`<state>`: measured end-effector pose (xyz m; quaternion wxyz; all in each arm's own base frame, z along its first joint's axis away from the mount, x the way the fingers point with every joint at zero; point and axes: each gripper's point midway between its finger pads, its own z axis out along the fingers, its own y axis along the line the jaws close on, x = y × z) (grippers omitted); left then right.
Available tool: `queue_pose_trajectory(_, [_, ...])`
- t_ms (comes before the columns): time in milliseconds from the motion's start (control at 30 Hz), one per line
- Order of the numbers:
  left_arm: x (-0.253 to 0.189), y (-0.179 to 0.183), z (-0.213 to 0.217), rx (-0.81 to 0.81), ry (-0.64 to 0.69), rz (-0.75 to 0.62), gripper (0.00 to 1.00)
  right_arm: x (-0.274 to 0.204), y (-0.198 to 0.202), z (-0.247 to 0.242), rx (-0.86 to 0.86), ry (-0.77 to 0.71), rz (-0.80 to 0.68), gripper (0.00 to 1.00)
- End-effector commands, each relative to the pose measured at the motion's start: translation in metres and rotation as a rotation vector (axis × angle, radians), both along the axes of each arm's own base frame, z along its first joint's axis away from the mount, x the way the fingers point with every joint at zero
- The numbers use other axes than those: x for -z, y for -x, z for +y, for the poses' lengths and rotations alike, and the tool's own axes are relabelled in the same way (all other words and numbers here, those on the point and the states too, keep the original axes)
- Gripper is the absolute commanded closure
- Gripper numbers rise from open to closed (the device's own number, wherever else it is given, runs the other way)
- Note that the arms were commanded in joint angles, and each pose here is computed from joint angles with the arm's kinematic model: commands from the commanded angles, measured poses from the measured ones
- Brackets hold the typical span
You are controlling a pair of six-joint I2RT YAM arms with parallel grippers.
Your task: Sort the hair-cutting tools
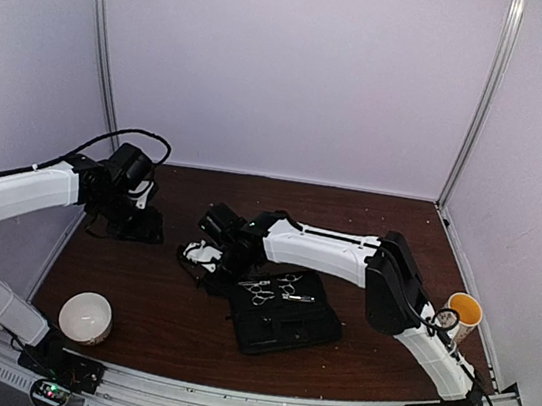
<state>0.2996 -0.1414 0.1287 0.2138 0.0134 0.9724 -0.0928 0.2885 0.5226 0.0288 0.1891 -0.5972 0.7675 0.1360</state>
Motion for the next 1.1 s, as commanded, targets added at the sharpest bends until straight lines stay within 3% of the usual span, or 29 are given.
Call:
queue_pose_trajectory(0, [-0.004, -0.001, 0.000, 0.008, 0.015, -0.019, 0.39, -0.015, -0.013, -0.006, 0.066, 0.011, -0.068, 0.76])
queue_pose_trajectory(233, [0.001, 0.004, -0.001, 0.027, 0.017, -0.012, 0.40, -0.003, -0.006, 0.011, 0.035, -0.008, -0.030, 0.67])
queue_pose_trajectory(633, [0.000, 0.008, 0.001, 0.018, 0.029, -0.015, 0.40, 0.020, -0.007, 0.024, 0.048, -0.021, -0.022, 0.67])
queue_pose_trajectory(767, [0.002, 0.011, 0.001, 0.019, 0.032, -0.009, 0.40, 0.024, -0.009, 0.031, 0.051, -0.044, -0.014, 0.73])
queue_pose_trajectory(967, [-0.001, 0.012, 0.002, 0.026, 0.028, -0.015, 0.40, 0.019, -0.003, 0.027, 0.004, -0.018, -0.031, 0.93])
queue_pose_trajectory(1067, [-0.006, 0.010, 0.003, 0.024, 0.024, -0.036, 0.40, 0.003, 0.000, 0.019, -0.021, -0.022, -0.056, 0.99])
